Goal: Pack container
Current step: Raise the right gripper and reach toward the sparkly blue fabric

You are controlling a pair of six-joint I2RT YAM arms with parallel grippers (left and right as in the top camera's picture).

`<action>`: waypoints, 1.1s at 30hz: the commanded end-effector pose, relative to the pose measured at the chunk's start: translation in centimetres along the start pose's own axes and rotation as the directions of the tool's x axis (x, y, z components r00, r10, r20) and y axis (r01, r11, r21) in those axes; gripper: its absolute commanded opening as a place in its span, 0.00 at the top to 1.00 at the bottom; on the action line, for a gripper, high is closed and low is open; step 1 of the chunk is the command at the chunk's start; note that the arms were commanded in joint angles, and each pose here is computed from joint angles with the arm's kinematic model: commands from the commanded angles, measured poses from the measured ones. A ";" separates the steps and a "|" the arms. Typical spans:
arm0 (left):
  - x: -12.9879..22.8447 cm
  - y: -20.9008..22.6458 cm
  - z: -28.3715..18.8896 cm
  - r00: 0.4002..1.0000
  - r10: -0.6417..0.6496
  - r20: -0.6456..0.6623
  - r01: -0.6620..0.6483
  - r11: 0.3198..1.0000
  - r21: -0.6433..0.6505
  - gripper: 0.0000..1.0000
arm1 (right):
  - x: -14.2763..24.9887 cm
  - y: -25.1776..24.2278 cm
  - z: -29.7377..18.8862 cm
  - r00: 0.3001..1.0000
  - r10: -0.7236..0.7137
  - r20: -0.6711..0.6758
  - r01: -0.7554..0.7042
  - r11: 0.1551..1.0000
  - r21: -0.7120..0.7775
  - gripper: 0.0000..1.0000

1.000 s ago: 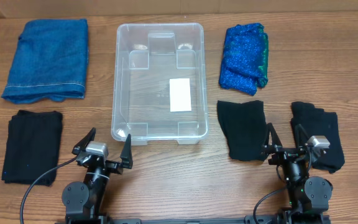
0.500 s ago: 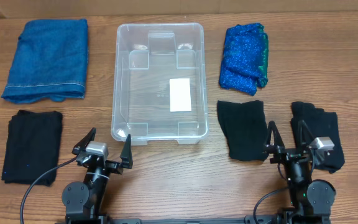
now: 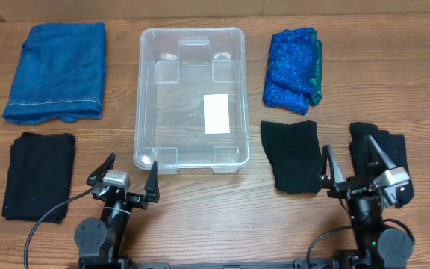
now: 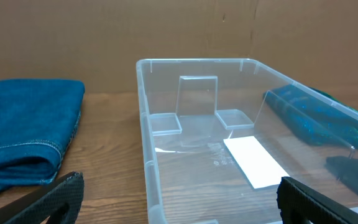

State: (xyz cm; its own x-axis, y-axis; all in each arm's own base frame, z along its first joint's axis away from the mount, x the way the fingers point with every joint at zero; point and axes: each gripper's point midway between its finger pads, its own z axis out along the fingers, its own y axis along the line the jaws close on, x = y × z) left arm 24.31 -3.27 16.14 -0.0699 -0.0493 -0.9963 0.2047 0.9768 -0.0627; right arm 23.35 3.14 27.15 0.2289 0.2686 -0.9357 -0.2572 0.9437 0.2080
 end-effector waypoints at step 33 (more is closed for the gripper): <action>-0.1 0.1 0.0 1.000 0.021 0.008 -0.020 1.000 -0.004 0.00 | 7.8 -10.2 25.3 0.503 0.083 -0.860 -0.088 0.995 0.045 0.00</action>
State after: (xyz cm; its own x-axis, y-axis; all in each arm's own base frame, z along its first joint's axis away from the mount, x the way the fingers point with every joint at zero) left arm 24.31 -3.26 16.14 -0.0699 -0.0493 -0.9963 0.2043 0.9769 -0.0627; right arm 50.67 2.48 25.50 -0.7186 0.0432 -0.6941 -0.2464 0.9175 0.3122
